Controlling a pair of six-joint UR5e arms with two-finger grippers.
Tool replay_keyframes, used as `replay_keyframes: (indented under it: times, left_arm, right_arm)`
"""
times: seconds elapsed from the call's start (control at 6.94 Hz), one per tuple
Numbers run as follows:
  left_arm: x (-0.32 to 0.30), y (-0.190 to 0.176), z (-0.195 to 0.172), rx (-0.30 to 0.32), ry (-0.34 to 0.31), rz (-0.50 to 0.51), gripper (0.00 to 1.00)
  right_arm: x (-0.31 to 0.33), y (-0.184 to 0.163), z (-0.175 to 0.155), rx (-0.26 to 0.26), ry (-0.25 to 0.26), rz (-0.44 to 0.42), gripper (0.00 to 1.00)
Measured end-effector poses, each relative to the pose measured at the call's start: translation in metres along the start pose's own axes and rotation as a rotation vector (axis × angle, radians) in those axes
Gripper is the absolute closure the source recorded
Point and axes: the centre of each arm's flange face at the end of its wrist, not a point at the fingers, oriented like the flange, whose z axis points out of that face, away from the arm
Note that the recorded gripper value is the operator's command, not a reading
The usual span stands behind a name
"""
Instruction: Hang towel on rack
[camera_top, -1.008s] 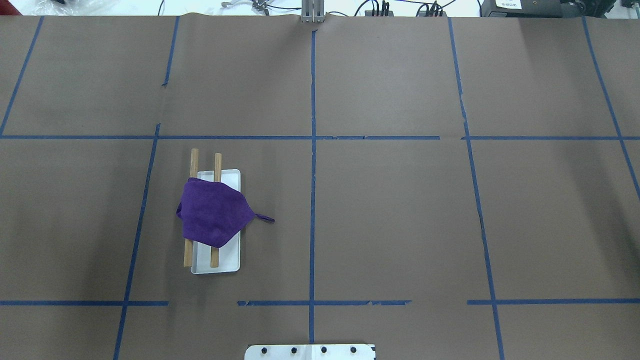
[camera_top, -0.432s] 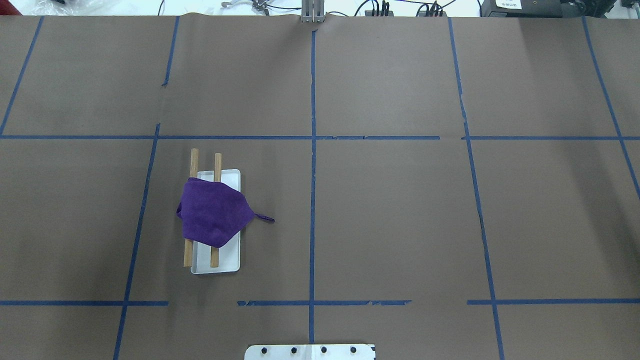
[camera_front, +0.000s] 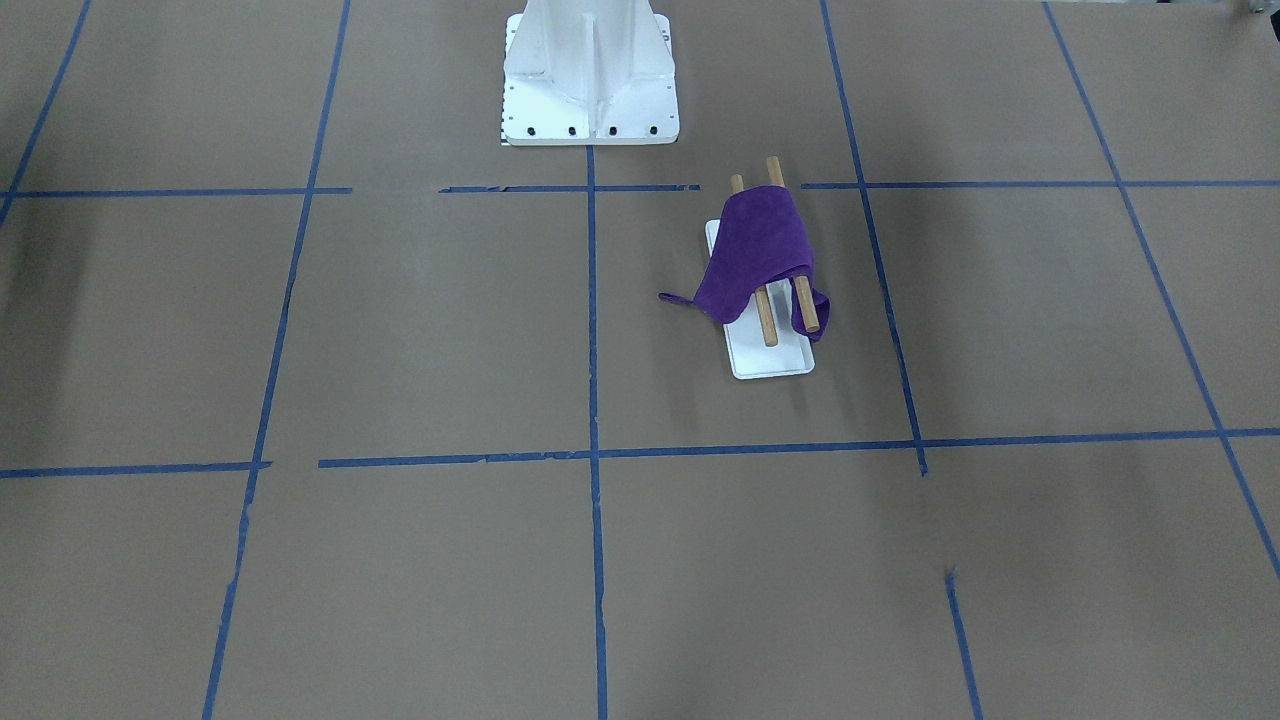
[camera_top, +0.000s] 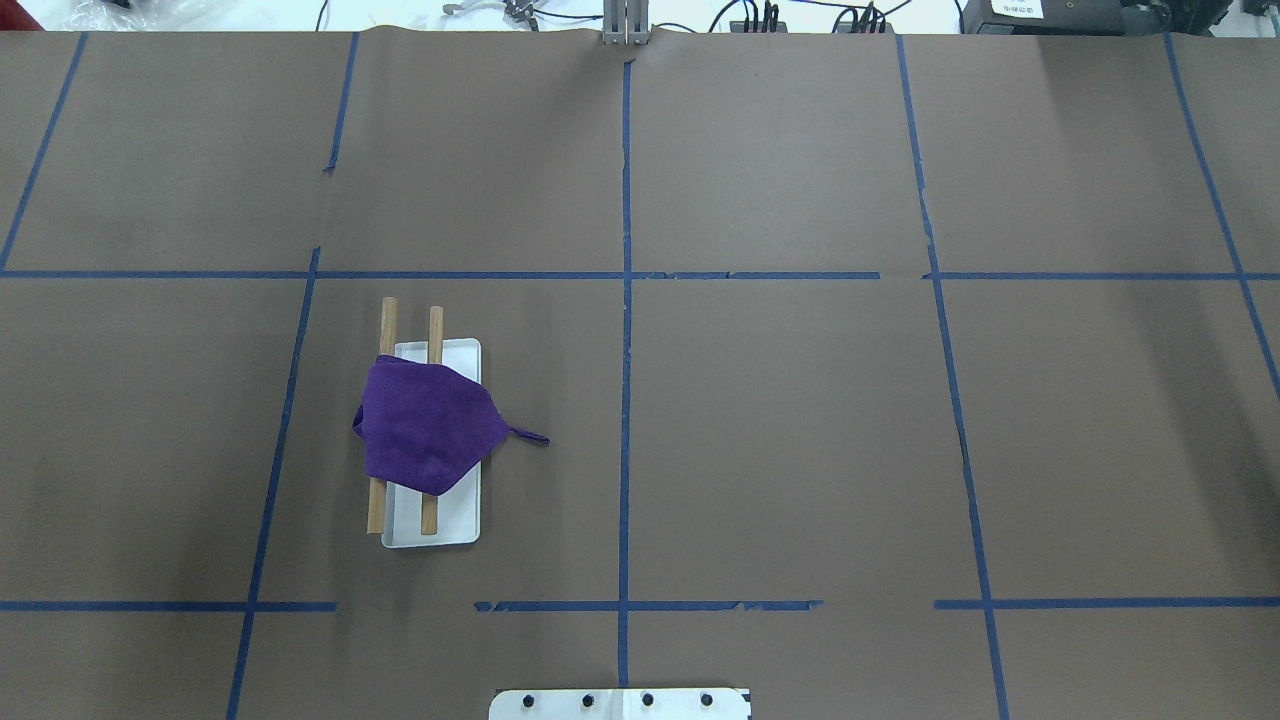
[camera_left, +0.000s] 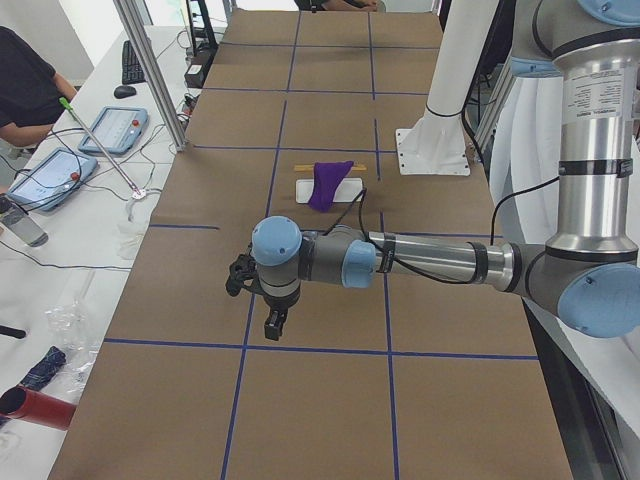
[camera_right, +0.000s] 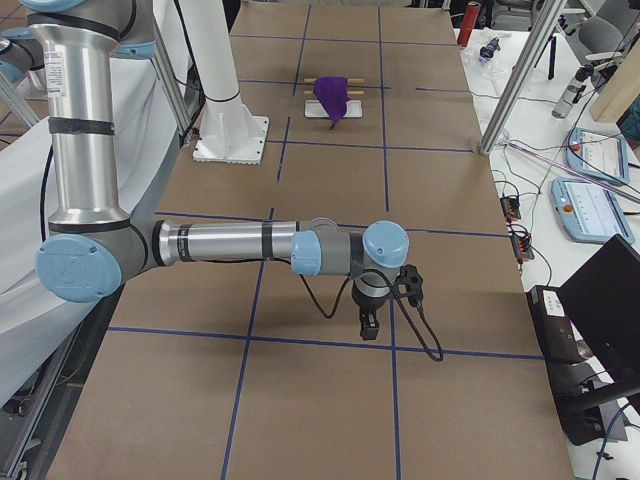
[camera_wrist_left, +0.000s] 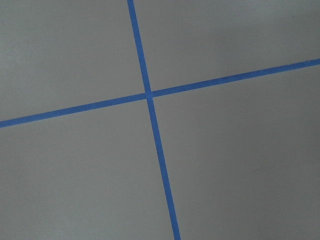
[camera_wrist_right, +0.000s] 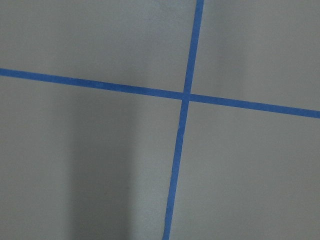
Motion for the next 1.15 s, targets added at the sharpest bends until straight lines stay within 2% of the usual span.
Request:
replay_keyframes:
  times: [0.58, 1.15]
  left_arm:
    - [0.002, -0.002, 0.002, 0.006, 0.000, 0.018, 0.00]
    - [0.006, -0.002, -0.002, 0.099, -0.014, 0.115, 0.00]
  right_arm:
    - [0.004, 0.004, 0.005, -0.009, 0.001, 0.015, 0.00]
    - [-0.003, 0.001, -0.003, 0.006, 0.007, -0.008, 0.00]
